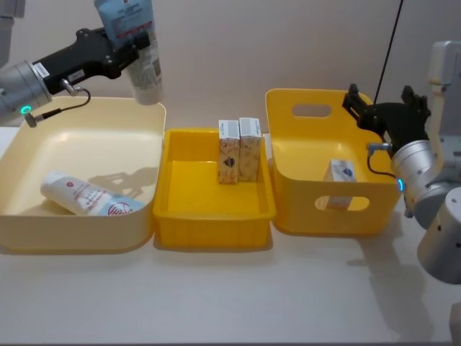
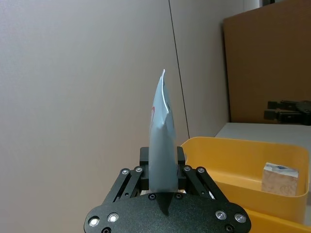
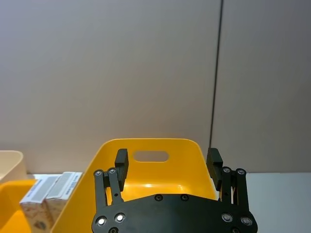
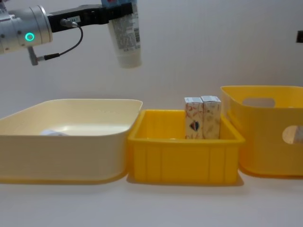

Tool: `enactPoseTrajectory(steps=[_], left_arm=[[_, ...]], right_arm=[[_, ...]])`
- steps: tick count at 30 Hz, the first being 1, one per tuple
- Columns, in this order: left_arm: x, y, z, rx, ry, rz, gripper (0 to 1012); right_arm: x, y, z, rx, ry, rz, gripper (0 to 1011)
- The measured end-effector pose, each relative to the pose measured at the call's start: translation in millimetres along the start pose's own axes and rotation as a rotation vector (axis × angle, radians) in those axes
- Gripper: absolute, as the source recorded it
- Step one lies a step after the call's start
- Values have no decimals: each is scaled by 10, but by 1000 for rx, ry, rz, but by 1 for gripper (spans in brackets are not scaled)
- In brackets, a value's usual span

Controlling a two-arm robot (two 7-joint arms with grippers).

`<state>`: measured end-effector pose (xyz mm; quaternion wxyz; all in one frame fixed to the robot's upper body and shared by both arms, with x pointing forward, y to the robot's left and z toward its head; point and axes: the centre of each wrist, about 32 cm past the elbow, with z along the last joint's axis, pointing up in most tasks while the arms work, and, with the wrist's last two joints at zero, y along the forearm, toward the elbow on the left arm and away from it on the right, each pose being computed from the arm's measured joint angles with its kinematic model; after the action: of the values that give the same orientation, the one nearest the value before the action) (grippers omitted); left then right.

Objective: Bimanual collaborative sorting of washing and personal care products

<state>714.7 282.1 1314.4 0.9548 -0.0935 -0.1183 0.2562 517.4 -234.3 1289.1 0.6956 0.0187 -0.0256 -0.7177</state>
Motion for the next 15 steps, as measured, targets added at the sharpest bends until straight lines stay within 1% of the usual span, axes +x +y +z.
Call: enactPoseTrajectory(steps=[2,3,4,6,13,15], left_arm=[[23,-7,-6,-2,1,-6,278],[23,-7,-6,-2,1,-6,277],[37,-15,2,-5,-2,-10,278],[43,-9,-9,-5,-1,-11,278],[75,-10,-2,-6,-4,-17,278],[79,-9,1,-6,-5,-18,278]], right_arm=[[-8,-11,2,4,-4,30,1001],[-11,-14,2,6,-4,40,1001],[-14,-18,4,8,-5,52,1001],[-22,-28,6,11,-8,84,1001],[-25,-48,6,19,-14,186,1001],[-29,-50,3,19,-14,198,1001]])
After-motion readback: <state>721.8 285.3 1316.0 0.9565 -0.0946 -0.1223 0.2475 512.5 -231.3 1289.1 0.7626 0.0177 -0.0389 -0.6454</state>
